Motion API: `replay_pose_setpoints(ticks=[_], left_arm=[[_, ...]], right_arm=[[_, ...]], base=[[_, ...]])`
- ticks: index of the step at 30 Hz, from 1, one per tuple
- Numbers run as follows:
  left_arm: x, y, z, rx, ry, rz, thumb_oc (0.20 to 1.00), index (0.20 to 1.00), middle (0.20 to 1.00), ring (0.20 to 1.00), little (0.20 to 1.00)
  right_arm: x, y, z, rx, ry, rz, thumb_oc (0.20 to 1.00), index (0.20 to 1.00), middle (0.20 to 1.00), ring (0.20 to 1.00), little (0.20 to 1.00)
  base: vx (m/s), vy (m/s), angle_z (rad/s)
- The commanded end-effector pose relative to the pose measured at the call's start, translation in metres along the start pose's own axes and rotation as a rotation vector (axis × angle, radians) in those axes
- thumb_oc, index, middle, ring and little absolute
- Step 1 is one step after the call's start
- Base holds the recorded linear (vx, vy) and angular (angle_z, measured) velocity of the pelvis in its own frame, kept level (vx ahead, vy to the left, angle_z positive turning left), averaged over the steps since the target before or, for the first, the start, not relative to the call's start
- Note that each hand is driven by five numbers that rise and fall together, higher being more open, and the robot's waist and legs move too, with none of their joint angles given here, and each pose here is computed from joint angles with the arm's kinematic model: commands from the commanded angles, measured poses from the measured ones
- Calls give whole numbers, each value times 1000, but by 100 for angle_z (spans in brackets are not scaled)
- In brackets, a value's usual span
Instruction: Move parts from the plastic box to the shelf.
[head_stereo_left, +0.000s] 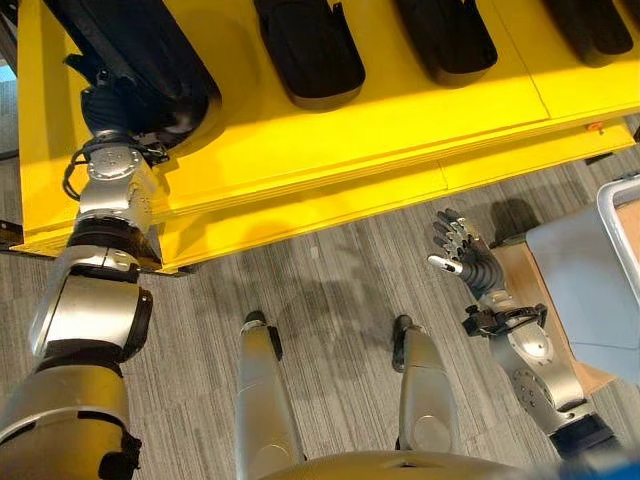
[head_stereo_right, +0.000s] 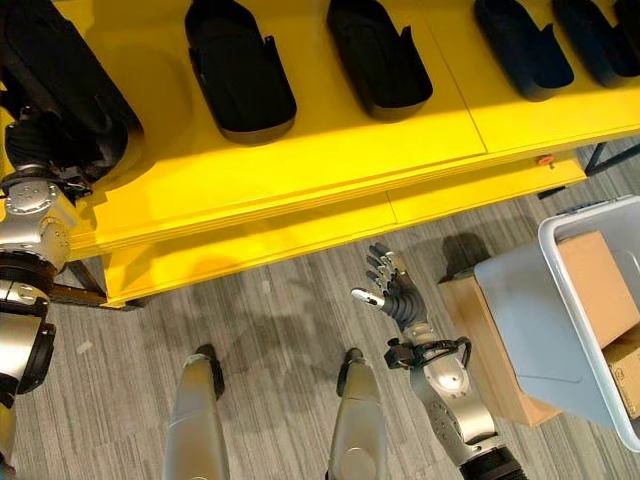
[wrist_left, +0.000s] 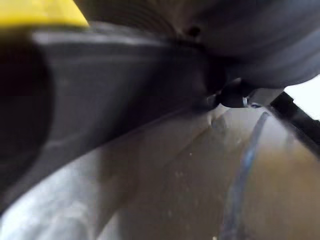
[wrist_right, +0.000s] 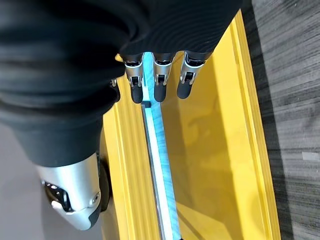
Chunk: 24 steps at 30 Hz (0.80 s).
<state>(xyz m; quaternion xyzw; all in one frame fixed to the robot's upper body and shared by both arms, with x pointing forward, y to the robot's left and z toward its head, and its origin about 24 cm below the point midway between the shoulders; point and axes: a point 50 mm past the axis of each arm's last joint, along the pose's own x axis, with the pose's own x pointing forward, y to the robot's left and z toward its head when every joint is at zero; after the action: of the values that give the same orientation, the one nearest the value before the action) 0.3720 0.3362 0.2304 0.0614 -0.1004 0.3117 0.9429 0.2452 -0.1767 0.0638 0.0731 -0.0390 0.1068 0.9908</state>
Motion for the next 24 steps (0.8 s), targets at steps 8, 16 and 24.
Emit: replay_pose_setpoints(ticks=[8,16,24], left_arm=[[13,36,23,321,-63,28,200,200,200,200,200],[16,63,32,335,-72,90,200,200,200,200,200],[16,69,35,351,-73,100,200,200,200,200,200]], right_arm=[[-10,-8,14,-6,-64,24,1000,1000,1000,1000,1000],[-14,-12,12,-8,-53,16,1000,1000,1000,1000,1000],[-15,-14,13,-11,-56,12,1000,1000,1000,1000,1000]], base=[[10,-1,0],[12,1,0],[13,2,1]])
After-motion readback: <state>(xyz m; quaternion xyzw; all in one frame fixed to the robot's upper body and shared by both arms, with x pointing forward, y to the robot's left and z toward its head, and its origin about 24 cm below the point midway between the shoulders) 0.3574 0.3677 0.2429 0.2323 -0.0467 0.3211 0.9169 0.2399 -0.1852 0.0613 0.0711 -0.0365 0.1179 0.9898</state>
